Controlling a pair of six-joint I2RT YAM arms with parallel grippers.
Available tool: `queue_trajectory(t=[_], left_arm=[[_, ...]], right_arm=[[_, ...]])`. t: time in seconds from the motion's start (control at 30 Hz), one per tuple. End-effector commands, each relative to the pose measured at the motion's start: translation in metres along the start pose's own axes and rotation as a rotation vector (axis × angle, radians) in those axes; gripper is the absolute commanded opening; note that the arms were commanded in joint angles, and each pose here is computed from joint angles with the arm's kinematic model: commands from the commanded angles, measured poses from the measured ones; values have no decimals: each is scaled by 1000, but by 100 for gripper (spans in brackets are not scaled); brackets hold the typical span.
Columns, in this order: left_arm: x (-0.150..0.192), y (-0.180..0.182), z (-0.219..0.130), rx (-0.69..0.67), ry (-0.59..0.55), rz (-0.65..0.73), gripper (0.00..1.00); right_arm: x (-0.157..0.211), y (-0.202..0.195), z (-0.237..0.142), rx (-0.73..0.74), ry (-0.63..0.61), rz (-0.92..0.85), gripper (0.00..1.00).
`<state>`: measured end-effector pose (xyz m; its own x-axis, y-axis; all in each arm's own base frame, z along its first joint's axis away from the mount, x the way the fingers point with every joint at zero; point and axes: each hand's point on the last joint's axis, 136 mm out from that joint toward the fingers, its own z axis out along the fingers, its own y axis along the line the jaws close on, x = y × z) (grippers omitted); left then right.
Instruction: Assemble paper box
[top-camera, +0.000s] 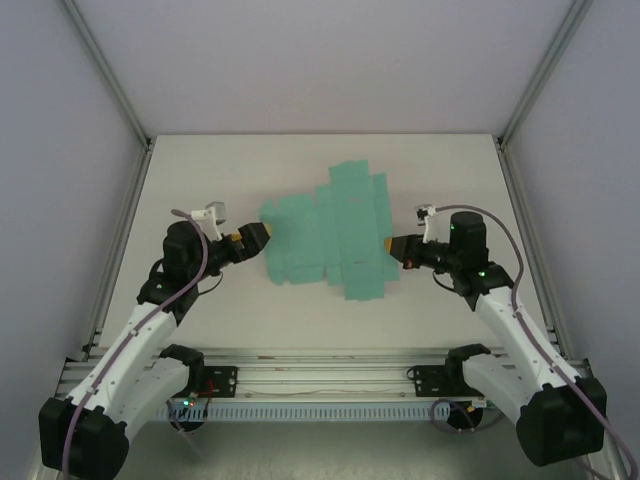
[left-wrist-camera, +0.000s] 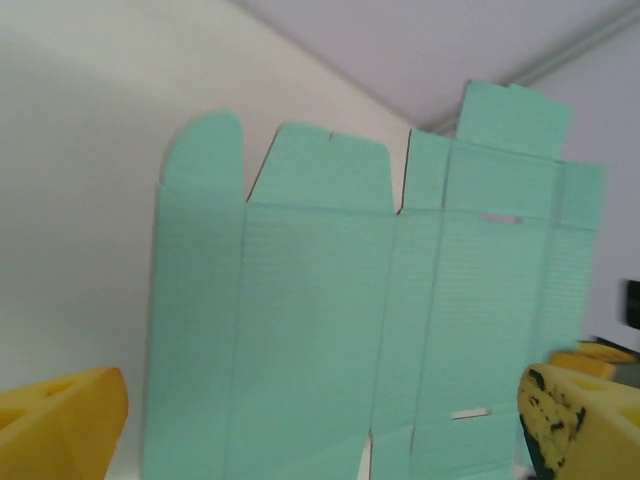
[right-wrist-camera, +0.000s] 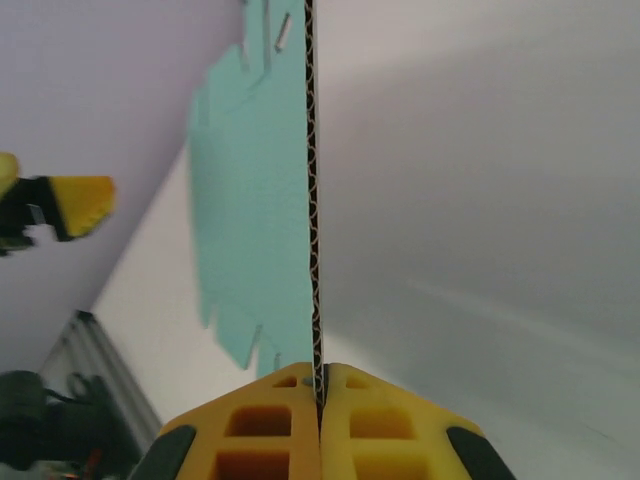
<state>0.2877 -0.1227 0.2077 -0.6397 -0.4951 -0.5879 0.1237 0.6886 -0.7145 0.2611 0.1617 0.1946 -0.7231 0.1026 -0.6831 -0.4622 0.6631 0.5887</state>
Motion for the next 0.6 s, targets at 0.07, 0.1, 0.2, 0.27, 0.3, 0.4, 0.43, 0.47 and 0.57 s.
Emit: queue_trajectory(t=[0.07, 0.1, 0.2, 0.27, 0.3, 0.4, 0.43, 0.47, 0.57], left_arm=[[17, 46, -2, -221, 54, 2, 100], [17, 47, -2, -220, 54, -3, 100], [21, 46, 1, -207, 69, -5, 100], [21, 45, 2, -200, 73, -7, 100], [21, 43, 2, -189, 73, -12, 100], [19, 34, 7, -138, 80, -20, 100], [18, 29, 9, -114, 86, -26, 100], [18, 26, 12, -98, 92, -31, 100], [19, 19, 19, -65, 124, -52, 100]], right_arm=[[15, -47, 9, 256, 139, -135, 0], [18, -53, 12, 284, 171, -153, 0], [19, -64, 22, 349, 259, -286, 0], [10, -74, 28, 439, 275, -380, 0], [4, -76, 30, 474, 276, -431, 0], [-13, -72, 41, 528, 248, -606, 0], [-15, -65, 47, 517, 237, -694, 0], [-20, -58, 51, 520, 213, -768, 0], [-28, -39, 67, 548, 152, -1034, 0]])
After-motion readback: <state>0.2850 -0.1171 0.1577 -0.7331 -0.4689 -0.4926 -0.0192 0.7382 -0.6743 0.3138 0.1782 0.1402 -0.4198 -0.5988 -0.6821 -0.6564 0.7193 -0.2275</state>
